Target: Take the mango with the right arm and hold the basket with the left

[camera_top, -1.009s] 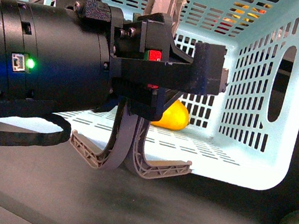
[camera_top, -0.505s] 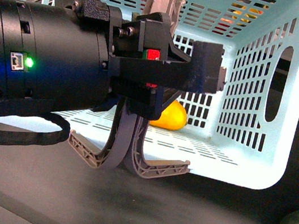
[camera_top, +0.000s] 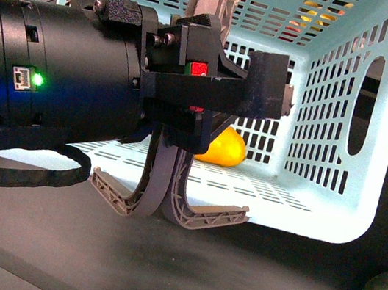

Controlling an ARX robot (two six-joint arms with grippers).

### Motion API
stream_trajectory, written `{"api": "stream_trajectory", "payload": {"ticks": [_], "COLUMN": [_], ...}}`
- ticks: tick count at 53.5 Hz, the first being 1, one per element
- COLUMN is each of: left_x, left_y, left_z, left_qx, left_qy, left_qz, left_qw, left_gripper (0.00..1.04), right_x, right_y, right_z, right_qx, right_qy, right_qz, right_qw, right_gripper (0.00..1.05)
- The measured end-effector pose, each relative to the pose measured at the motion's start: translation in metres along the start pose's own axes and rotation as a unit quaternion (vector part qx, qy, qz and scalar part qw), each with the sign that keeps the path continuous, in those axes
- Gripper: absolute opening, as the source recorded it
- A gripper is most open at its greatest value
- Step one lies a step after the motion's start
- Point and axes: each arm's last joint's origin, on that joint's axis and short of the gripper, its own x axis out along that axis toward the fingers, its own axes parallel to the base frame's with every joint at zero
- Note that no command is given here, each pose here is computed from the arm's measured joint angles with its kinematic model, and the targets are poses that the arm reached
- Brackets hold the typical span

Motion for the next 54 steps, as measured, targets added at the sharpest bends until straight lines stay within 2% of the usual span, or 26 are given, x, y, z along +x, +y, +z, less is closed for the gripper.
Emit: {"api": "stream_trajectory", "payload": {"ticks": [3,33,38,54], "left_x": [0.0,0.0,0.0,0.0], "left_y": [0.0,0.0,0.0,0.0], "left_z": [0.0,0.0,0.0,0.0], "left_qx": [0.0,0.0,0.0,0.0], "left_qy": [0.0,0.0,0.0,0.0], "left_qz": [0.0,-0.001,-0.001,0.0], "left_qw": [1.0,1.0,1.0,1.0], "left_gripper": [0.08,0.08,0.08,0.08], "right_x": [-0.001,-0.013,-0.02,-0.023], "right_y": [0.0,0.0,0.0,0.0], "right_z": [0.0,-0.001,-0.005,-0.003], "right_qx": [-0.002,-0.002,-0.002,-0.002], "right_qy": [-0.001,-0.002,0.016,0.001], "right_qz": [0.0,0.0,0.0,0.001], "right_qw": [1.0,1.0,1.0,1.0], "right_gripper": [0.01,0.02,0.02,0.02]}}
